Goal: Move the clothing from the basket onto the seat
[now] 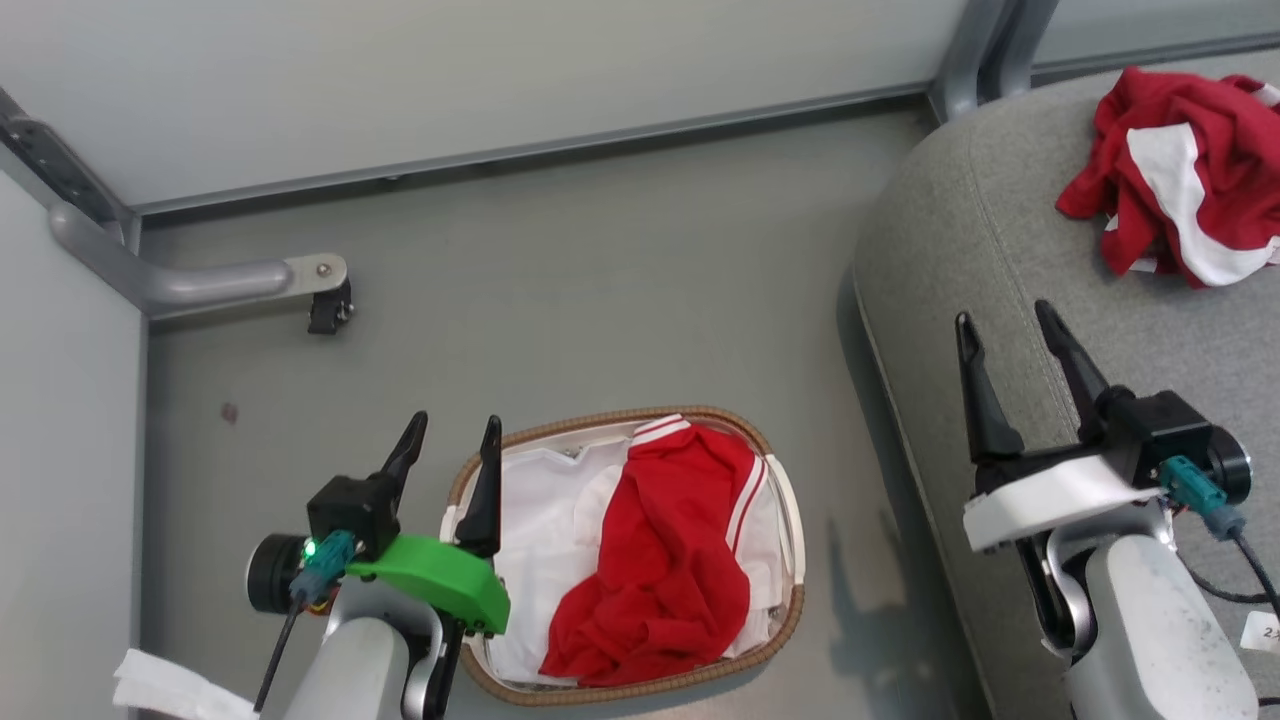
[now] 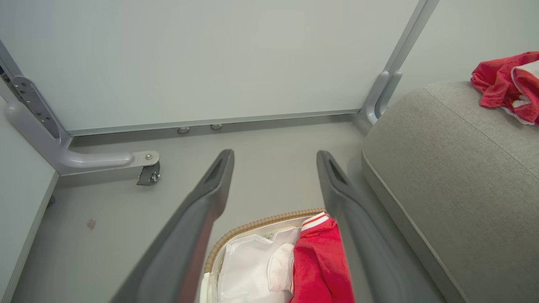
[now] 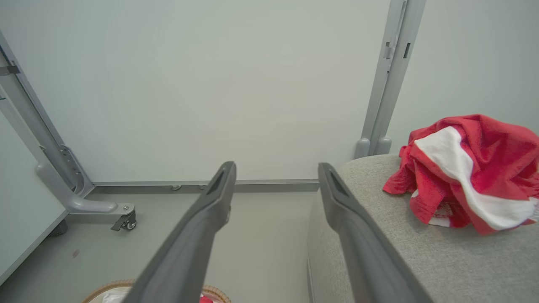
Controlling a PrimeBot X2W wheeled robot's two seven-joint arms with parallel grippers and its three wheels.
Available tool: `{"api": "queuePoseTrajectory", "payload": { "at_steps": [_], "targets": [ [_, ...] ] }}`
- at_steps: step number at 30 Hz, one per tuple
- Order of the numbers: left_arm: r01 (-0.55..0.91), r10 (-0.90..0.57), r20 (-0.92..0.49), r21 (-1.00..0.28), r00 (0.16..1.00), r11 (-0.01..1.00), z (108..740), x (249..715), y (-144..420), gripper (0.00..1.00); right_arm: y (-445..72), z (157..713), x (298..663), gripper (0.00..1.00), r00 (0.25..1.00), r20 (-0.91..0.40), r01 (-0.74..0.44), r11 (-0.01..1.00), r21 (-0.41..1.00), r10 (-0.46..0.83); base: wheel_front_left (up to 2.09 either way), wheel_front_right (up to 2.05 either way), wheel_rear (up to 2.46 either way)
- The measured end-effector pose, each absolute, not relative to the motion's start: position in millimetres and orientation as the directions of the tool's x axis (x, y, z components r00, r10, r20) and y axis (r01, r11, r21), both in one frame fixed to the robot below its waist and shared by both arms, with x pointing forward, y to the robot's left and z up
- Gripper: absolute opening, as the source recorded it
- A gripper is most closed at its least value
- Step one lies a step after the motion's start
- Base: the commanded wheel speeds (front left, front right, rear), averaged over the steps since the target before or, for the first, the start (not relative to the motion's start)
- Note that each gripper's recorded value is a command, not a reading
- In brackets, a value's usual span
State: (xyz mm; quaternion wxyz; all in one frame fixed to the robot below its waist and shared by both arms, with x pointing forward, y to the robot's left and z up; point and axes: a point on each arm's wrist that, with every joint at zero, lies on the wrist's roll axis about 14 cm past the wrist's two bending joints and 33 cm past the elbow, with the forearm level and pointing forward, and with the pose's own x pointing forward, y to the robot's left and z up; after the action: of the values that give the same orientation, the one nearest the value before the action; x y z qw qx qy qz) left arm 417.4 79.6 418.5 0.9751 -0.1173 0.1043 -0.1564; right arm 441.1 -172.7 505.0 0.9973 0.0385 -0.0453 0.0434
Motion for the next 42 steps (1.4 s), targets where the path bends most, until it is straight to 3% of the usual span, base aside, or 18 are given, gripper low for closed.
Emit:
{"api": "queuePoseTrajectory", "payload": {
  "at_steps": [14,27,42],
  "targets": [
    [0.412,-0.52,-0.468,-0.319,0.714,0.853,295.4,436.0,9.9,1.0,-198.5,483.9,494.0,1.0,0.995,0.097,-0.033,0.997,0.069,0.026,0.0,0.0,0.0],
    [0.481,-0.642,-0.632,-0.441,0.434,0.758,203.8,383.0,-52.1,1.0,-224.0,435.7,501.0,1.0,1.0,-0.008,0.022,0.998,0.057,-0.022,0.0,0.0,0.0],
    [0.483,-0.641,-0.699,-0.463,0.316,0.743,151.7,374.2,-77.5,0.97,-236.8,410.3,503.8,1.0,0.997,-0.065,0.039,0.999,0.026,-0.037,0.0,0.0,0.0]
  ]
}}
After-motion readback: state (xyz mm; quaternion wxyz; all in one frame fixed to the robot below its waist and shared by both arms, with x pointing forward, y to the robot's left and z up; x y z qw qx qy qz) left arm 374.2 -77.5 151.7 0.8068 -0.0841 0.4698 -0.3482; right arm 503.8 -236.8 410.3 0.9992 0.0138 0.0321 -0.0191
